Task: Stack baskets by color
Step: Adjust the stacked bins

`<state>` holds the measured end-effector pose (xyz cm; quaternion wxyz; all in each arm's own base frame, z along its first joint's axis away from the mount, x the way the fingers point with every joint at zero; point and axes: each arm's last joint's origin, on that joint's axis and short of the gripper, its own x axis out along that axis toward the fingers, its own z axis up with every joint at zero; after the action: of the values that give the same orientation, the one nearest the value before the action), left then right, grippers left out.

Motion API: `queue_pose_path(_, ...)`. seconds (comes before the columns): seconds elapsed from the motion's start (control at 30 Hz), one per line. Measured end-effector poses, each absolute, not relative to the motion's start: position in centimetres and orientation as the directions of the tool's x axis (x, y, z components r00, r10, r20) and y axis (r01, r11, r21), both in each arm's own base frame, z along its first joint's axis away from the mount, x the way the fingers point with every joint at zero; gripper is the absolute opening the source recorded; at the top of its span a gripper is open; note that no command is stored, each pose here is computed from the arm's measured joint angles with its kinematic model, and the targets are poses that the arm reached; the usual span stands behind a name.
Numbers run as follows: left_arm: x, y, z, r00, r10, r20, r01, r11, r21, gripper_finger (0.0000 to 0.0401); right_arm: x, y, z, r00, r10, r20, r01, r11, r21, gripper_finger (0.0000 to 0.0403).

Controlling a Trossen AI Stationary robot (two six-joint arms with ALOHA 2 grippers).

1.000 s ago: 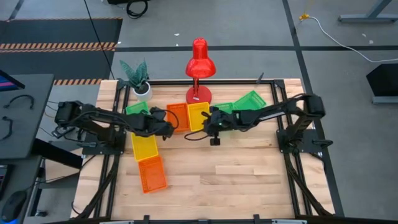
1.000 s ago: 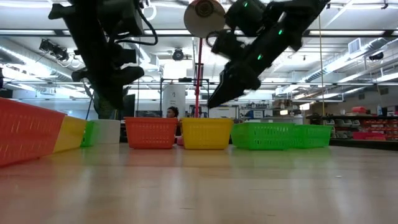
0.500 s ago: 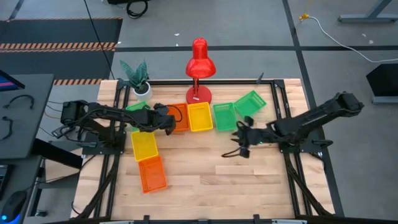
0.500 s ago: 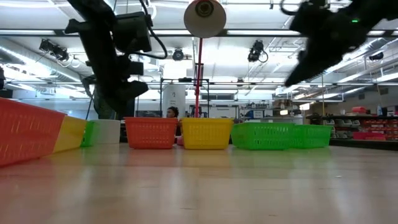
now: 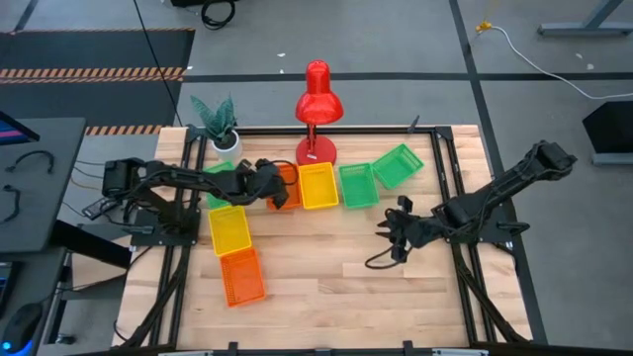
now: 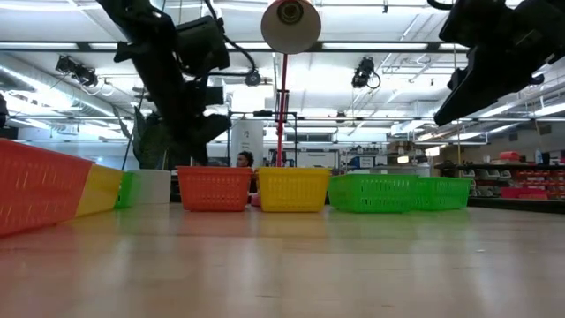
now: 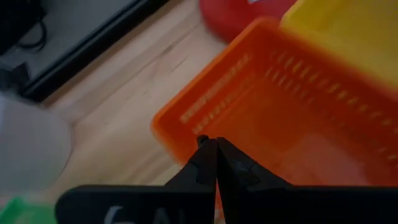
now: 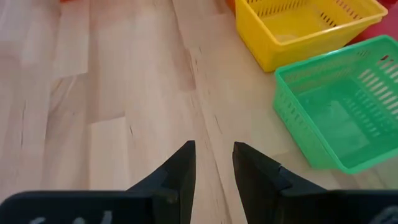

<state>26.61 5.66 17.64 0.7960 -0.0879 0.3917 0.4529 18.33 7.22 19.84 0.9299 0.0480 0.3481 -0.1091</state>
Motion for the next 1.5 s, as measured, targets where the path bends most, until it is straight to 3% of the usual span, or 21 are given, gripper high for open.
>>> queue_pose_path(0.2,26.9,5.7,18.8,0.282,0.648,-0.708,-0.786,0.579,0.217,0.0007,18.1,7.6,19.8,0.739,-0.172,-0.652,0.227,0.974,0.000,0.0112)
queue_pose_path(0.43,24.4,5.9,20.2,0.009,0.564,-0.826,-0.861,0.424,0.280,0.0004,18.1,7.8,19.8,0.741,-0.164,-0.652,0.217,0.976,0.002,0.0112)
queue_pose_path(0.53,23.4,6.3,18.6,-0.023,0.505,-0.863,-0.881,0.398,0.256,0.0003,18.1,7.8,19.9,0.742,-0.175,-0.647,0.225,0.974,-0.005,0.0112)
queue_pose_path(0.7,23.0,6.7,15.5,0.075,0.493,-0.867,-0.888,0.428,0.167,0.0004,18.1,7.8,19.9,0.746,-0.186,-0.639,0.231,0.973,-0.013,0.0112)
queue_pose_path(0.97,24.0,7.3,15.2,0.217,0.533,-0.818,-0.868,0.488,0.088,0.0005,18.1,7.8,19.9,0.748,-0.185,-0.637,0.231,0.973,-0.011,0.0112)
queue_pose_path(1.5,24.9,8.5,15.8,0.309,0.574,-0.758,-0.852,0.521,0.047,0.0006,18.2,7.8,19.9,0.751,-0.183,-0.634,0.232,0.973,-0.006,0.0112)
